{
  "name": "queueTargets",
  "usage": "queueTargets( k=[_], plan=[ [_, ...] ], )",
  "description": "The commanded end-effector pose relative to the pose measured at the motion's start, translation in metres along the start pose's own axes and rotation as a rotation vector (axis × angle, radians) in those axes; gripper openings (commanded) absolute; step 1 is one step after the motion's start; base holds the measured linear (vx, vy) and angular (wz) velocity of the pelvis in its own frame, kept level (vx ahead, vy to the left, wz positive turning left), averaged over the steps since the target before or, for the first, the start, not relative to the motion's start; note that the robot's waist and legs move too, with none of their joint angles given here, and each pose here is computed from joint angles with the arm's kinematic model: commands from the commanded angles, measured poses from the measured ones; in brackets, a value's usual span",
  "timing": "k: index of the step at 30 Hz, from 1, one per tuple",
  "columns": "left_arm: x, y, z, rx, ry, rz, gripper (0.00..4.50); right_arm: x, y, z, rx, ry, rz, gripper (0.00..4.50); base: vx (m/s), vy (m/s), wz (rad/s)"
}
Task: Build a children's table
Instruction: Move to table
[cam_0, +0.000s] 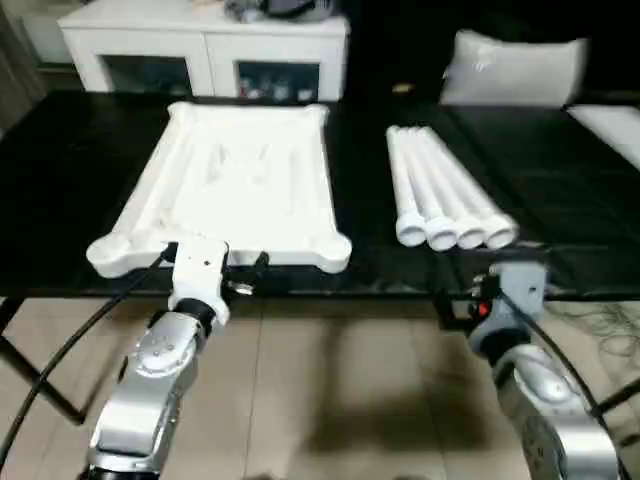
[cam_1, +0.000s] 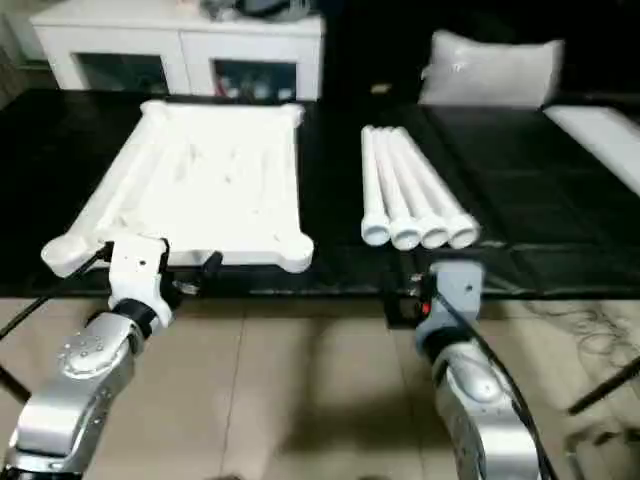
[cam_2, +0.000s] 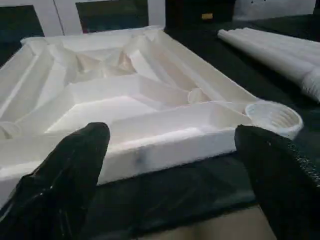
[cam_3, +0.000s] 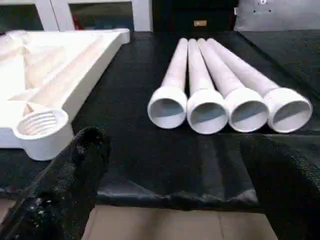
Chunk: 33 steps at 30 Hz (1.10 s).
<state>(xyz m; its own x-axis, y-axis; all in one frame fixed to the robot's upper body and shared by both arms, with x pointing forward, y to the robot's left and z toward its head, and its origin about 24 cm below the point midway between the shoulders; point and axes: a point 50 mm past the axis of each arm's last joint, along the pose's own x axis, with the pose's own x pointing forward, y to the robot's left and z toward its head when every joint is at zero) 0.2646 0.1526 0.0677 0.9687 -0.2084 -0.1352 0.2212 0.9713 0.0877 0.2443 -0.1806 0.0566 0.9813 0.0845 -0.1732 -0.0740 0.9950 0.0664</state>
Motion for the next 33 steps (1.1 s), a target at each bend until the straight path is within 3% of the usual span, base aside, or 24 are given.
queueTargets(
  k=[1, 12, 21, 33],
  plan=[
    [-0.001, 0.003, 0.003, 0.014, -0.016, 0.019, 4.48, 0.0, 0.001, -0.001, 0.016, 0.011, 0.001, 4.5, -0.113, 0.095, -0.19],
    [-0.001, 0.004, 0.003, -0.006, -0.02, 0.037, 4.48, 0.001, 0.001, 0.005, -0.018, -0.014, -0.004, 4.5, -0.024, 0.079, -0.12],
    [-0.003, 0.002, 0.003, -0.033, -0.028, 0.034, 4.48, -0.001, 0.017, 0.002, -0.03, 0.016, 0.121, 4.5, -0.063, 0.033, -0.08],
    [-0.004, 0.002, 0.004, -0.031, -0.03, 0.036, 4.48, 0.0, 0.015, 0.001, -0.058, 0.022, 0.123, 4.5, -0.017, -0.057, -0.03]
  ],
)
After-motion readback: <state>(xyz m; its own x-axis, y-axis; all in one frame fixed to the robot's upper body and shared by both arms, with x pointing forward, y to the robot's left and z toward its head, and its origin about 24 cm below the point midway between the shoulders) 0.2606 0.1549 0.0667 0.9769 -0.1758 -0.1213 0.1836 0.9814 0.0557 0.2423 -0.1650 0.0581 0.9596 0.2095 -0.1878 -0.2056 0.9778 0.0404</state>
